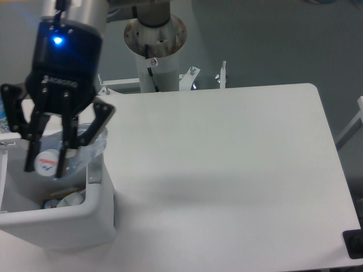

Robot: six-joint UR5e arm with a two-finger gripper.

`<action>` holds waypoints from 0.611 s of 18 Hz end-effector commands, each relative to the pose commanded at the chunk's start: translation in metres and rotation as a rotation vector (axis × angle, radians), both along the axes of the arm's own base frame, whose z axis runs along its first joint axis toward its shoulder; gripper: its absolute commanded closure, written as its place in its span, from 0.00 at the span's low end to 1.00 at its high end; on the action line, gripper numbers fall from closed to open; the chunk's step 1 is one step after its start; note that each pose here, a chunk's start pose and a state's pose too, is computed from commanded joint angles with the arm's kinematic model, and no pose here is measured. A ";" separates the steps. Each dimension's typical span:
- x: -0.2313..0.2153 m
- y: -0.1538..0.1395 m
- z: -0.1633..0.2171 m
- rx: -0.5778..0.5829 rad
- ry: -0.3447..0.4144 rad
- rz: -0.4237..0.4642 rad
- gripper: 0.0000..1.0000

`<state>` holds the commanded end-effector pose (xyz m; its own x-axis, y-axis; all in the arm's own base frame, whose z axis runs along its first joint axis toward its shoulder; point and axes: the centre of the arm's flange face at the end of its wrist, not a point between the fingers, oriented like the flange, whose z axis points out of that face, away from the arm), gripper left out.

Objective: Place the trash in the trash can
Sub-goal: 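Lift the bottle and carry it over the trash bin, then lower the bottle into the bin and open the gripper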

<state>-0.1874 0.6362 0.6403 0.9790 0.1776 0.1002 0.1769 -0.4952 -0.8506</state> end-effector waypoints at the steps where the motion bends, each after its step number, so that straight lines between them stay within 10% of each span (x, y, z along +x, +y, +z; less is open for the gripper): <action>1: 0.006 0.005 -0.004 -0.005 -0.003 -0.012 0.67; 11: 0.030 0.029 -0.044 -0.064 -0.037 -0.061 0.67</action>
